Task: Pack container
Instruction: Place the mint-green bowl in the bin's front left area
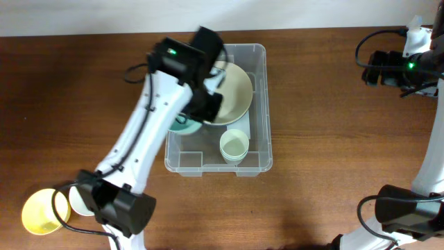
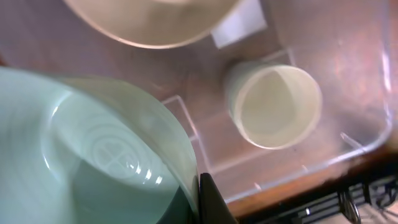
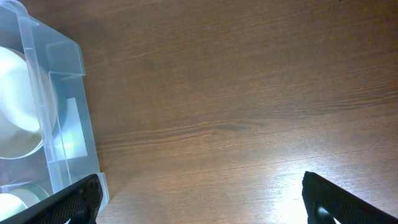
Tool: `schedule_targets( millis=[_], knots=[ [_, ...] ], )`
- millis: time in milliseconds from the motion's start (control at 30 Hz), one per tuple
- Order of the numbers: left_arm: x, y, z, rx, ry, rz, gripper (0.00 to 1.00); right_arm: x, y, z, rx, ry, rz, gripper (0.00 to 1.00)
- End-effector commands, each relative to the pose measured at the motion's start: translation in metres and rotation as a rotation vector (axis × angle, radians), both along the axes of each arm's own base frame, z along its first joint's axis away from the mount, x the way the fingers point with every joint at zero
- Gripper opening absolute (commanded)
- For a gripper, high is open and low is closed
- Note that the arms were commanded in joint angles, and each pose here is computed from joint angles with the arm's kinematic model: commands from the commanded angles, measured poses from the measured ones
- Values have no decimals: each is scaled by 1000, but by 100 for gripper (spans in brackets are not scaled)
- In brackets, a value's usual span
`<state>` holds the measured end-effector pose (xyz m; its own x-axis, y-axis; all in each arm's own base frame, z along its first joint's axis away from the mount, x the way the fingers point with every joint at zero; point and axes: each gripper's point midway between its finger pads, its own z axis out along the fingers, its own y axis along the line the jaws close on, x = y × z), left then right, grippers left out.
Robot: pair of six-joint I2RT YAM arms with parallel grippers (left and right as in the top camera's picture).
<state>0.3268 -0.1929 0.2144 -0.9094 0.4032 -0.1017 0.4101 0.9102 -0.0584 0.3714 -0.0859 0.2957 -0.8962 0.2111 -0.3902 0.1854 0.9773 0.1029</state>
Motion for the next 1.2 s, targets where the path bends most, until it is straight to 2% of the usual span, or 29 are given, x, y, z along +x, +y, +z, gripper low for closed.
schedule_targets(
  millis=[0,400,567,600,633,667,700,767,967,1167],
  knots=[
    [-11,-7,-2,22,1,-37,1,2,2,-3,19,7,-3,98],
    [-33,-7,-74,80,148,-44,1,2,2,-4,19,8,-3,98],
    [-36,-7,-83,75,164,-45,1,2,2,-4,19,8,-3,98],
    [-36,-7,-83,75,163,-45,5,2,2,-4,19,8,-3,98],
    [-36,-8,-83,74,162,-45,20,2,2,-4,19,8,-3,98],
    [-35,-8,-83,74,161,-45,29,2,2,-4,19,8,-3,98],
    [-36,-8,-83,74,161,-45,34,2,2,-4,19,8,-3,98],
    [-35,-8,-83,73,159,-44,37,2,2,-4,19,8,-3,98],
    [-24,-3,-57,63,95,-28,39,2,2,-4,19,8,-3,98],
    [0,41,22,15,-122,108,38,2,2,-4,19,8,-3,98]
  ],
)
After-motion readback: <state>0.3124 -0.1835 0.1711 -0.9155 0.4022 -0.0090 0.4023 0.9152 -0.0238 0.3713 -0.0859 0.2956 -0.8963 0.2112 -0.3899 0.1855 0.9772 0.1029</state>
